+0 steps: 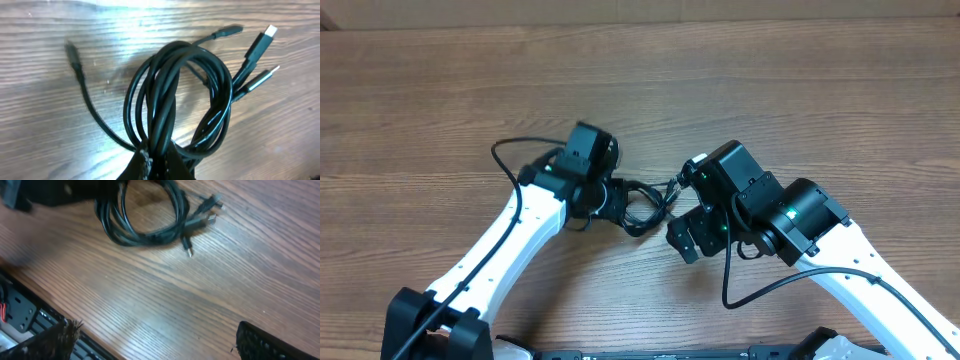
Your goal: Untangle cables
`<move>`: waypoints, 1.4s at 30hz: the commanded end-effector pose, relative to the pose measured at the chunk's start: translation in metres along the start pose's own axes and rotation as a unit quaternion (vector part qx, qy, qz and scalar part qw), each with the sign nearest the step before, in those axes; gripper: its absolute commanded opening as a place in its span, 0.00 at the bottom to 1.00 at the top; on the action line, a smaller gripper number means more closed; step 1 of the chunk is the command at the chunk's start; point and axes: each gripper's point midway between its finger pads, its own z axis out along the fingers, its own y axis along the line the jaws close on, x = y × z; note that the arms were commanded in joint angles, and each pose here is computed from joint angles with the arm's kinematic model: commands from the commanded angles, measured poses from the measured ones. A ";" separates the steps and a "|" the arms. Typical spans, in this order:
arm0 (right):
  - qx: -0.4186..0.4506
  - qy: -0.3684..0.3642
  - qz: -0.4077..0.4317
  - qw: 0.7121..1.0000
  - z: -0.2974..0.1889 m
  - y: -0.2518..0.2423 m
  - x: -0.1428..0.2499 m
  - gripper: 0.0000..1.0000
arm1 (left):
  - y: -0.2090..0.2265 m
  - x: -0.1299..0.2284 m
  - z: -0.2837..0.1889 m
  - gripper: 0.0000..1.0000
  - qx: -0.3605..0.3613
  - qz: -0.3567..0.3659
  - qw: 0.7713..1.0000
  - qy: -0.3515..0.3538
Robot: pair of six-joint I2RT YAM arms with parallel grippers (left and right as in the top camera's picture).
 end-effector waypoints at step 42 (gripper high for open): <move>-0.120 -0.120 0.429 0.887 0.002 0.042 -0.077 0.11 | -0.082 -0.004 -0.225 0.04 0.126 0.227 0.921 -0.290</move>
